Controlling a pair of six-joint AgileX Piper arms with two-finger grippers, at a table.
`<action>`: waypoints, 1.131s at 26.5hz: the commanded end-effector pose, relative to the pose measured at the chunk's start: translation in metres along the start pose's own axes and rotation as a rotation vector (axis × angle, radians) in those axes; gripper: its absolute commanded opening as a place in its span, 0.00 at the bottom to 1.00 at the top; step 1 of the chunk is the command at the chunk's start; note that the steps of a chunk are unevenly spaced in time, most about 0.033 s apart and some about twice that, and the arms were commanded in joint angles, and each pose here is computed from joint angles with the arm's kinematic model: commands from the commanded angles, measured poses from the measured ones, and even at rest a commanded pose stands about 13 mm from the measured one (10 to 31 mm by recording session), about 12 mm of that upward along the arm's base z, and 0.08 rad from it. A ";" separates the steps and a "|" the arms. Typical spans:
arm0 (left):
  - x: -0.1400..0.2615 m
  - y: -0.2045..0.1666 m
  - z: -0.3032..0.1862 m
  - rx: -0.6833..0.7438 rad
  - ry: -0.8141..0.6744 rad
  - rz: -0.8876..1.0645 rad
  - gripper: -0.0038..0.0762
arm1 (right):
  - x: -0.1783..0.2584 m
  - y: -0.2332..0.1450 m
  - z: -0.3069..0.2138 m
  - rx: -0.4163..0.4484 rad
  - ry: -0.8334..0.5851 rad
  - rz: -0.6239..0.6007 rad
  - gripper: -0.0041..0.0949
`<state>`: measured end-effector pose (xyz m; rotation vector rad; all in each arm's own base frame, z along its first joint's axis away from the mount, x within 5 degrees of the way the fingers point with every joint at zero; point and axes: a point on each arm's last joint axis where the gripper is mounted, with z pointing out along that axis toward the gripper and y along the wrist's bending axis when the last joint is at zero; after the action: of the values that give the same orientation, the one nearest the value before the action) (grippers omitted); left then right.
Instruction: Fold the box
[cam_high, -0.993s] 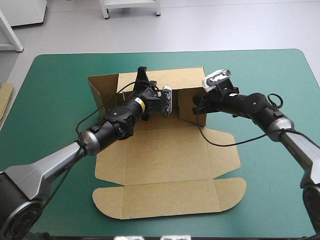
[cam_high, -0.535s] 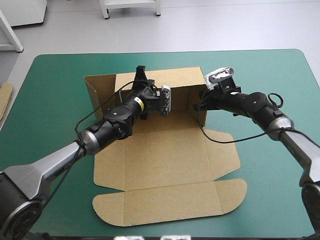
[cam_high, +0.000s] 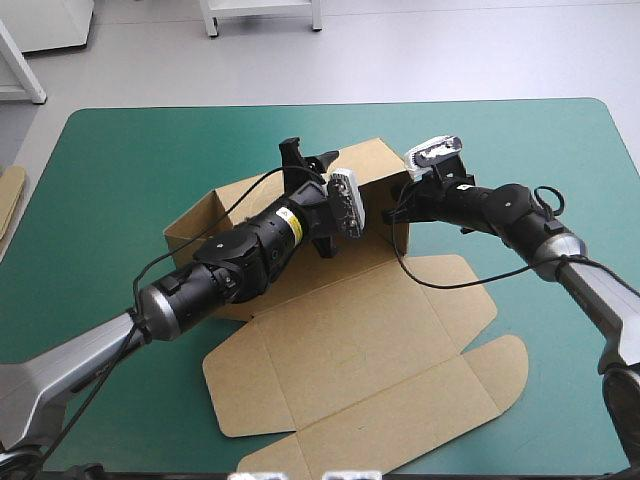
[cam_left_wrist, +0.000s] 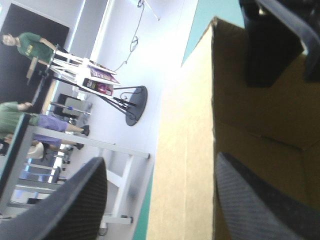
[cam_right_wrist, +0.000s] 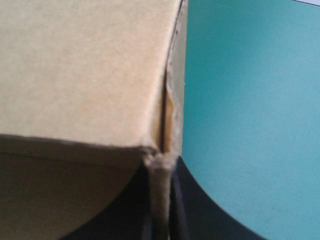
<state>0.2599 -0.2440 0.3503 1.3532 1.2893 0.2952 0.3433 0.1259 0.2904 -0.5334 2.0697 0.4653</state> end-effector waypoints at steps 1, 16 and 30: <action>-0.021 0.021 -0.029 -0.039 -0.086 -0.168 0.66 | -0.023 0.005 -0.019 0.009 -0.093 0.018 0.02; 0.034 0.160 -0.102 -0.363 0.039 -0.912 0.62 | -0.022 0.003 -0.019 0.021 -0.077 0.012 0.02; 0.220 0.169 -0.167 -0.585 0.516 -1.341 0.62 | -0.024 0.002 -0.022 0.044 -0.047 -0.033 0.02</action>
<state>0.2970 0.0604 0.4270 -0.1815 2.0891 0.0826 0.3436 0.1236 0.2903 -0.5388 2.0973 0.4276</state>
